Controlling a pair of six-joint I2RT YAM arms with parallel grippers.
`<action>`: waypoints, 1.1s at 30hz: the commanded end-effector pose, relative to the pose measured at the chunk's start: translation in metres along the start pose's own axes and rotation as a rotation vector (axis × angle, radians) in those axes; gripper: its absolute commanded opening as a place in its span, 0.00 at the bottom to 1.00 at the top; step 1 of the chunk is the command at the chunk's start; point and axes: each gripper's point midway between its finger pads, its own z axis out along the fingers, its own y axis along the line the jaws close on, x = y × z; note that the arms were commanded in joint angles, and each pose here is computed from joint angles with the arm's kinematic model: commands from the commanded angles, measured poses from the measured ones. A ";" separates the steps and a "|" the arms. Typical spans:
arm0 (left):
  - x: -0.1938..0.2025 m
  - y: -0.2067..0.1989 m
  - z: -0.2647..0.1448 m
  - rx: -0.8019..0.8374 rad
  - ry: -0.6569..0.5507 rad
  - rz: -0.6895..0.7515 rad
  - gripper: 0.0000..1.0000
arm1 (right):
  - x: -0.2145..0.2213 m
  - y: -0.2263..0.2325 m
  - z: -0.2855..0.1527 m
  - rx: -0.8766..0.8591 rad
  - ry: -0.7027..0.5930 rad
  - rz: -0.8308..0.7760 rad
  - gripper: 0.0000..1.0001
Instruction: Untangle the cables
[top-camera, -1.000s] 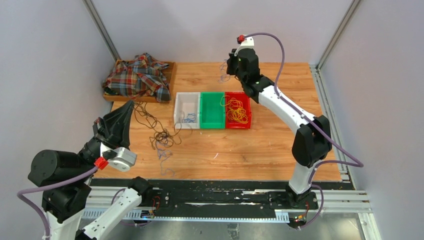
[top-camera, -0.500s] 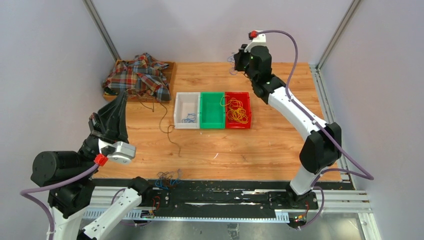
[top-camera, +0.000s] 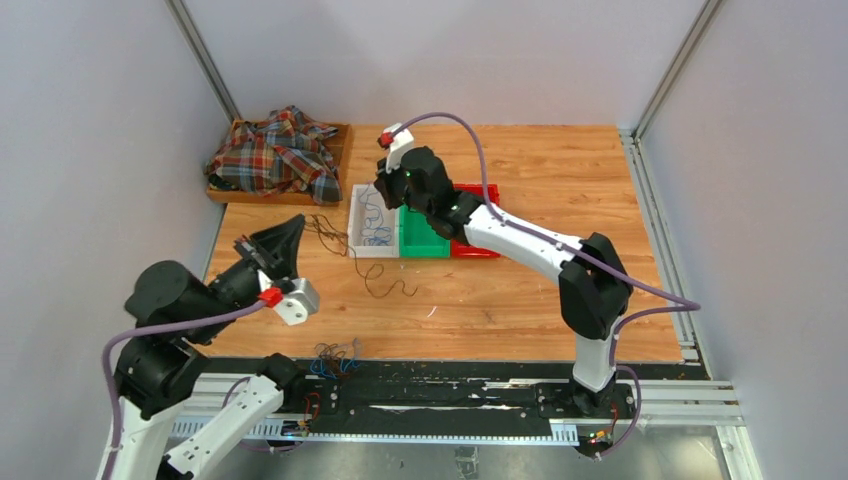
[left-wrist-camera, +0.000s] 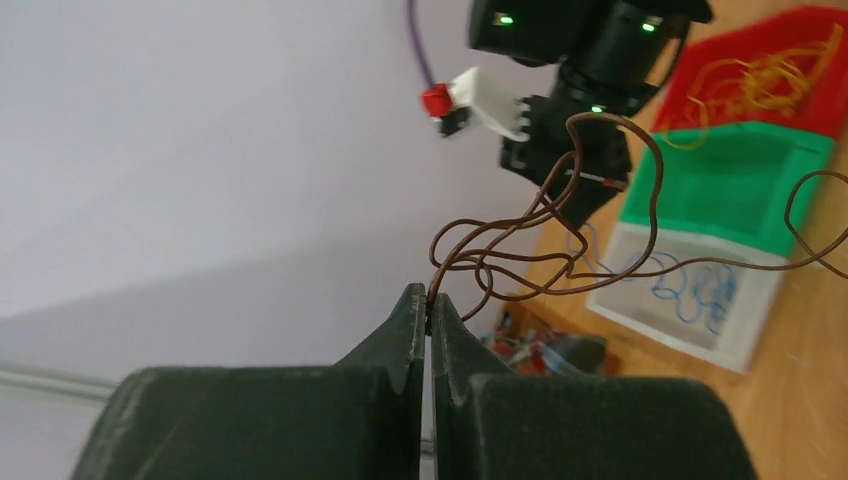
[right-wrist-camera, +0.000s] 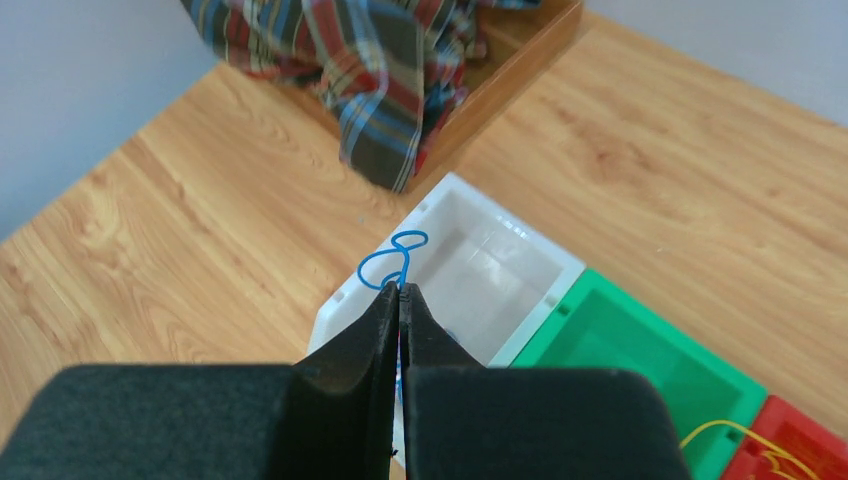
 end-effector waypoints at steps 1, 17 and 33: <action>0.028 -0.069 -0.001 0.228 0.064 -0.009 0.00 | 0.021 0.012 0.008 -0.012 0.036 -0.062 0.00; 0.091 -0.132 0.018 0.347 0.258 -0.041 0.00 | 0.075 0.004 0.052 0.031 0.180 -0.119 0.09; 0.073 -0.122 0.054 0.370 0.179 -0.146 0.00 | 0.044 -0.099 -0.036 0.237 0.150 -0.005 0.78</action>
